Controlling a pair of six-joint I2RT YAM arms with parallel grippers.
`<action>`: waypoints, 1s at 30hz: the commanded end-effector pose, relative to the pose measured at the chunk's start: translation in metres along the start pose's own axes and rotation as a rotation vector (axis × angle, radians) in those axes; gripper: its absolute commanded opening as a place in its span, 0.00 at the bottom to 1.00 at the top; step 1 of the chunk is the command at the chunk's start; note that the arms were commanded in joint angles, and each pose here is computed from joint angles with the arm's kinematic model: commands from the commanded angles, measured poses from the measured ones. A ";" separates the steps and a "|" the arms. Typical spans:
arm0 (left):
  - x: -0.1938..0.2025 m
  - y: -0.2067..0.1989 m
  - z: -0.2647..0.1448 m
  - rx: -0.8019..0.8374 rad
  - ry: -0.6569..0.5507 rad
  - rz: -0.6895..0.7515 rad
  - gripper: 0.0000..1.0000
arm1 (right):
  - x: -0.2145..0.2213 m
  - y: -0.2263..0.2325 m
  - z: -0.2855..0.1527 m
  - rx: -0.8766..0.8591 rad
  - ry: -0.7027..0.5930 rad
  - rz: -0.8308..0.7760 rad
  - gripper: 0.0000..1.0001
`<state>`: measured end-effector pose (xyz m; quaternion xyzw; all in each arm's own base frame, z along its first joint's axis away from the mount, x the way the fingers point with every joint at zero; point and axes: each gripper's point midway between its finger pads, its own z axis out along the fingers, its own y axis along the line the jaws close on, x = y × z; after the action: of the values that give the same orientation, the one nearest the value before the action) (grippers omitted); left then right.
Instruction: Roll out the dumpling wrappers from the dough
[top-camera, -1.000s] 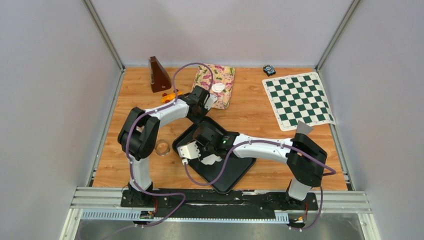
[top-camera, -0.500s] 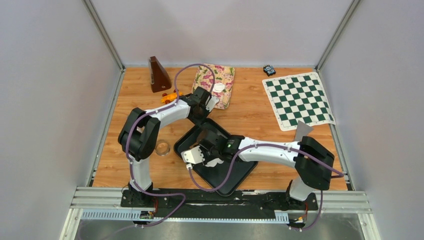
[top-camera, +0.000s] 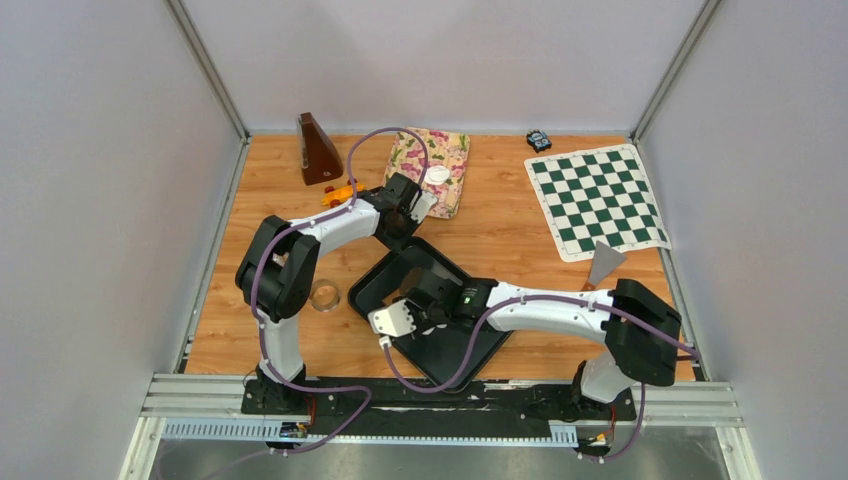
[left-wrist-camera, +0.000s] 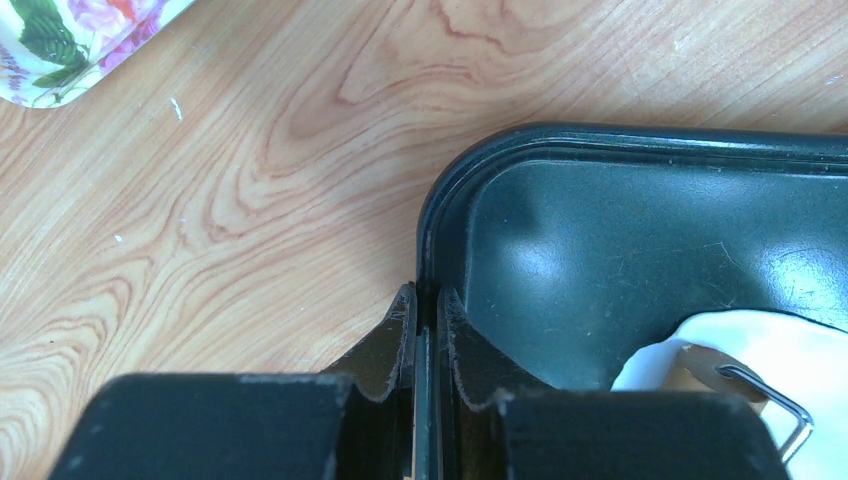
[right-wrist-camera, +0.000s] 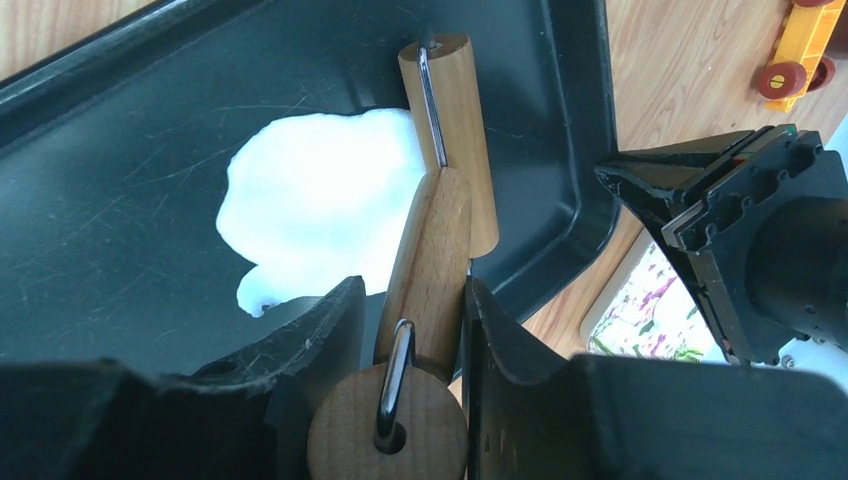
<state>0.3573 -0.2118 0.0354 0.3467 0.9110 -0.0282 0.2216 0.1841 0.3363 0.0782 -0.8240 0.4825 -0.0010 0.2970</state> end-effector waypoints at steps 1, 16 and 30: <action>-0.034 0.031 -0.019 -0.101 -0.121 -0.023 0.00 | 0.073 0.168 -0.040 -0.630 0.292 0.147 0.00; -0.034 0.032 -0.018 -0.097 -0.120 -0.027 0.00 | 0.076 0.188 -0.046 -0.687 0.313 0.131 0.00; -0.034 0.032 -0.021 -0.095 -0.129 -0.028 0.00 | 0.073 0.157 -0.006 -0.501 0.315 0.133 0.00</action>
<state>0.3670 -0.2024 0.0368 0.3336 0.9138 -0.0192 0.2308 0.1704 0.3275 0.0690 -0.8132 0.5063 -0.0309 0.2851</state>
